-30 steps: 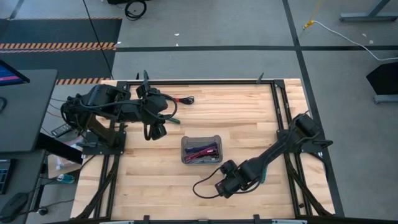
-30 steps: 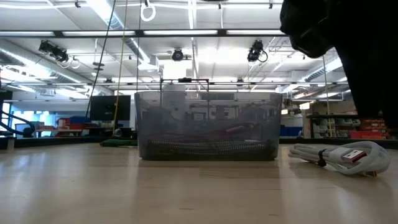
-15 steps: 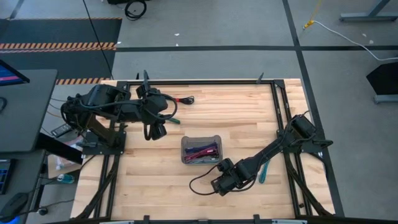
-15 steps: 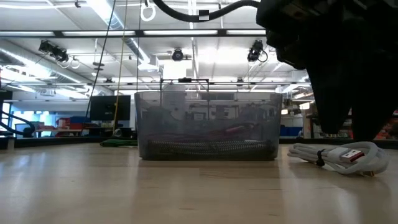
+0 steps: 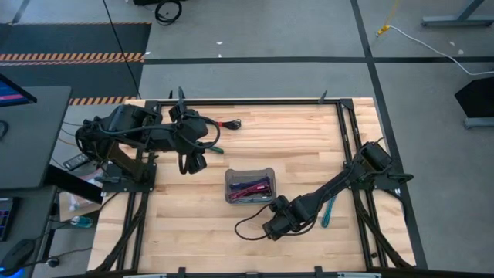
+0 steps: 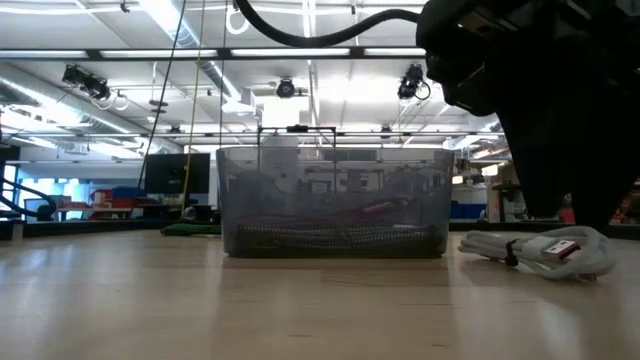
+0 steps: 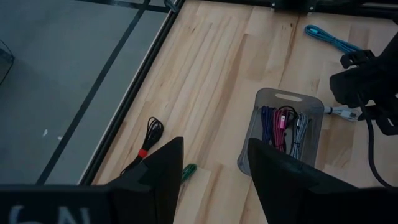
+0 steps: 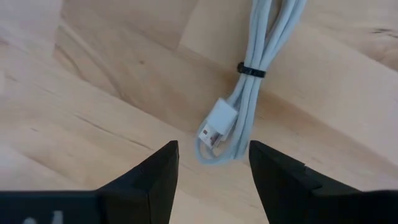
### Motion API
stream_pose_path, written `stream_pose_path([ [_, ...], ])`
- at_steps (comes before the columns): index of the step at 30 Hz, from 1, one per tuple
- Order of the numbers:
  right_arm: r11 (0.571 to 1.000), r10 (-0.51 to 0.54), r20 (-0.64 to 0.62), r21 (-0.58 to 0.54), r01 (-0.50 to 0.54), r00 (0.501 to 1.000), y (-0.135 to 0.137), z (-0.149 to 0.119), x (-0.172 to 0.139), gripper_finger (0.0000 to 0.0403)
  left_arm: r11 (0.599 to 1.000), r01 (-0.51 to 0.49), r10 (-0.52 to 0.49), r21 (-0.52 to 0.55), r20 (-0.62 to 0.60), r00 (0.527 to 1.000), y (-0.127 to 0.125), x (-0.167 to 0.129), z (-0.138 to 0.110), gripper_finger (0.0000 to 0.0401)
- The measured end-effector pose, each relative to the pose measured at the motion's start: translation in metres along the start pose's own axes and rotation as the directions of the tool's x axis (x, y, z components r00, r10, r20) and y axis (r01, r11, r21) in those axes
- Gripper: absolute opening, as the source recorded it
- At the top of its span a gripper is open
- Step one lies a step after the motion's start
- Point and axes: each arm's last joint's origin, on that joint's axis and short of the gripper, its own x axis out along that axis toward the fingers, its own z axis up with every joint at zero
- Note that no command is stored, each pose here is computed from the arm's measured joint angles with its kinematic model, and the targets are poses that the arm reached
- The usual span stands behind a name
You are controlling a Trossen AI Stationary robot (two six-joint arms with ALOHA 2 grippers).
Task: Pick and place USB-C Cables
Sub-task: Put the white charger cable into the black bin
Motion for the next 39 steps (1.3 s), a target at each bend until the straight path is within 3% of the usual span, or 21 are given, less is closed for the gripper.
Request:
stream_pose_path([
  [16, 1.0, -0.028, 0.039, 0.004, 0.028, 0.999, -0.007, 0.002, 0.007, 0.0202, 1.0, 0.0, 0.0, 0.0, 0.0, 1.0, 0.0, 0.0, 0.0, 0.0185],
  [26, 0.999, 0.025, 0.023, 0.032, -0.026, 0.999, -0.016, 0.002, 0.025, 0.0195, 1.0, 0.0, 0.0, -0.001, 0.0, 1.0, 0.0, 0.0, 0.0, 0.0185],
  [30, 0.999, 0.017, 0.006, 0.033, -0.017, 1.0, -0.017, 0.003, 0.026, 0.0156, 1.0, 0.0, 0.0, -0.001, 0.0, 1.0, 0.0, 0.0, 0.0, 0.0185],
  [36, 0.998, 0.057, -0.089, -0.033, -0.06, 0.994, -0.01, 0.001, 0.024, 0.0033, 1.0, 0.0, 0.0, -0.005, 0.0, 1.0, 0.0, 0.0, 0.0, 0.0185],
  [39, 0.99, 0.069, -0.155, -0.112, -0.086, 0.986, -0.005, -0.004, 0.02, 0.0029, 1.0, 0.0, 0.0, -0.006, 0.0, 1.0, 0.0, 0.0, 0.0, 0.0185],
])
